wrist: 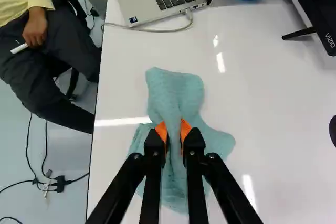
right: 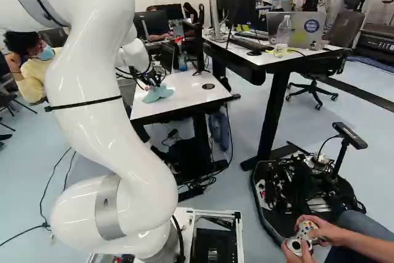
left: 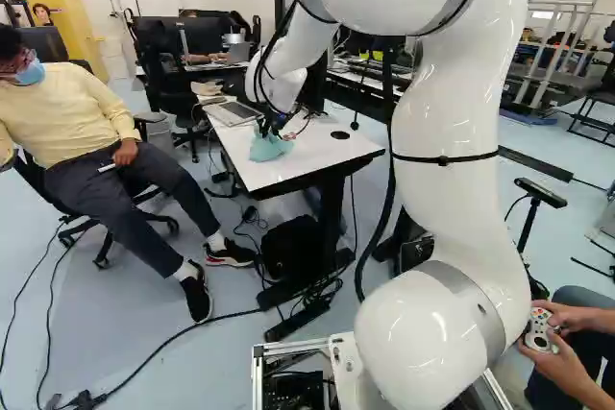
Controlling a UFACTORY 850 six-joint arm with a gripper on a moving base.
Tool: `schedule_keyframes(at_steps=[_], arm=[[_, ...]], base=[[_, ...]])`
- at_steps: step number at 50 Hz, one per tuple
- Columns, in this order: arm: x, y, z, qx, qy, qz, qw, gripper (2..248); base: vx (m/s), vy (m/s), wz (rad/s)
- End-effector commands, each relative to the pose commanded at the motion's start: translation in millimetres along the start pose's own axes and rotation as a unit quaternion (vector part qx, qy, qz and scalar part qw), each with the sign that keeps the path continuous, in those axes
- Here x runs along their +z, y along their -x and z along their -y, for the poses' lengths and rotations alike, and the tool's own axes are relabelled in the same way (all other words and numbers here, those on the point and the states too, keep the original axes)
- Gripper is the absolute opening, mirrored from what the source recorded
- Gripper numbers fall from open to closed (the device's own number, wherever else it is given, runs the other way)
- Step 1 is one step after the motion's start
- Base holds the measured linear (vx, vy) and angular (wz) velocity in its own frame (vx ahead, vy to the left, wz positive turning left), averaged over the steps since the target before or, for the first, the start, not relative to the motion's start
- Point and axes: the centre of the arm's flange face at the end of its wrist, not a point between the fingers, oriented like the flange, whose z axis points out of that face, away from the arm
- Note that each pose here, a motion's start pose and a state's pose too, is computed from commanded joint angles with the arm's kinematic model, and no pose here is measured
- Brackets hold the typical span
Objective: Clean the table with the green towel
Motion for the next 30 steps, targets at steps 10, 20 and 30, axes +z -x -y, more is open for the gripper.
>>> schedule_keyframes(at_steps=[10, 20, 30], arm=[[0.0, 1.5, 0.0, 0.0, 0.0, 0.009, 1.0, 50], [-0.1, 3.6, 0.0, 0.0, 0.0, 0.02, 0.9998, 50], [-0.2, 5.7, 0.0, 0.0, 0.0, 0.032, 0.9995, 50]], base=[[0.0, 0.0, 0.0], [0.0, 0.0, 0.0], [0.0, 0.0, 0.0]])
